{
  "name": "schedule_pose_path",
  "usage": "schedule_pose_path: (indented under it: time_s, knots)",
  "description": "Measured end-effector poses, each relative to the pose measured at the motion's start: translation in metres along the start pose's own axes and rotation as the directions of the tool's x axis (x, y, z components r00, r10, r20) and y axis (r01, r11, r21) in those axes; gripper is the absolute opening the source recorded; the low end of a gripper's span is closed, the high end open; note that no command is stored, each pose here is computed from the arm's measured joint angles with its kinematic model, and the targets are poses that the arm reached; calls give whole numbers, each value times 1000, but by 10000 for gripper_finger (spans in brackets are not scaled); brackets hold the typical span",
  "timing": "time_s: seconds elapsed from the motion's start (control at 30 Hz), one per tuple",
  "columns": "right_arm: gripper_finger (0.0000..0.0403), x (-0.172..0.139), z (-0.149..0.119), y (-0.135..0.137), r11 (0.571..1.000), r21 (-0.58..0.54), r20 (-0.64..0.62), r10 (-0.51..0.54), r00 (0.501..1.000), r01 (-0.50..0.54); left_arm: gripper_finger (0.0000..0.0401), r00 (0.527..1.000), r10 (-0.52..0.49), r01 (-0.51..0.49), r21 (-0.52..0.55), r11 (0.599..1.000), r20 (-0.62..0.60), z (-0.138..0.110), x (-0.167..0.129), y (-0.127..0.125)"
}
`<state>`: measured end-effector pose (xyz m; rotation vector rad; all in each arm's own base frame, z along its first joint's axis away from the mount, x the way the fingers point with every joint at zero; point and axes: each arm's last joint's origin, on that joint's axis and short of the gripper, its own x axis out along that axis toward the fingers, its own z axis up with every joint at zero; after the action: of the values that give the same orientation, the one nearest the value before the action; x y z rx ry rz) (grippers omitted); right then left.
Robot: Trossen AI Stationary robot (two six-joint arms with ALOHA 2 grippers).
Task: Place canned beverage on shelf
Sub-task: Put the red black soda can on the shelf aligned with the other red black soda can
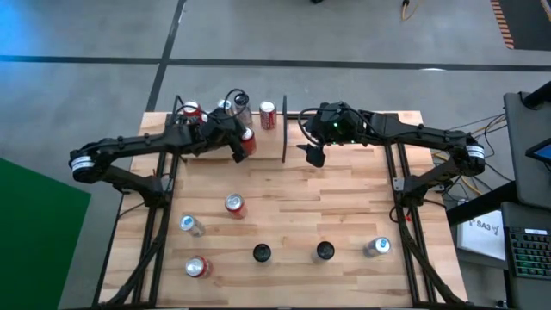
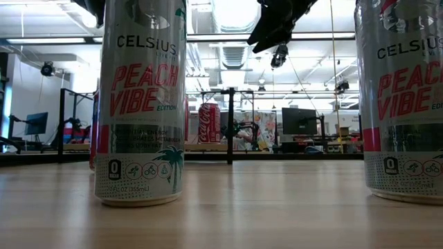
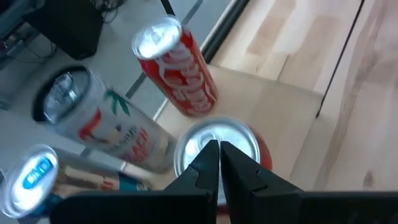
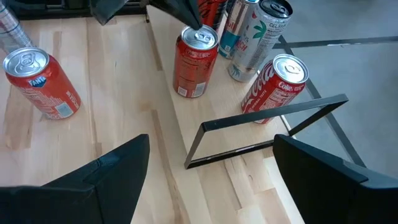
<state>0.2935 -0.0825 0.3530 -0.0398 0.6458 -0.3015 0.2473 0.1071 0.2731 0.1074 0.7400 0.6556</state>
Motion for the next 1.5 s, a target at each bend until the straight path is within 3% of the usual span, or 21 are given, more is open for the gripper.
schedule_pose_path:
  time_s: [0.1,0.23,0.33,0.6,1.5]
  knots:
    - [329,0,0,0,1000,1,0,0,1000,0,0,999,-17,18,-14,1000,45,11,-5,2]
    - [329,0,0,0,1000,1,0,0,1000,0,0,978,-191,192,-13,981,85,17,-5,-2]
    - [329,0,0,0,1000,1,5,-1,1000,1,0,972,-222,225,-38,974,75,16,-2,-5]
    - [329,0,0,0,999,34,6,-1,1000,0,0,996,-83,82,-82,993,-17,9,9,-4]
    - [329,0,0,0,999,53,5,0,1000,0,0,987,25,-41,-96,995,-161,-4,7,-1]
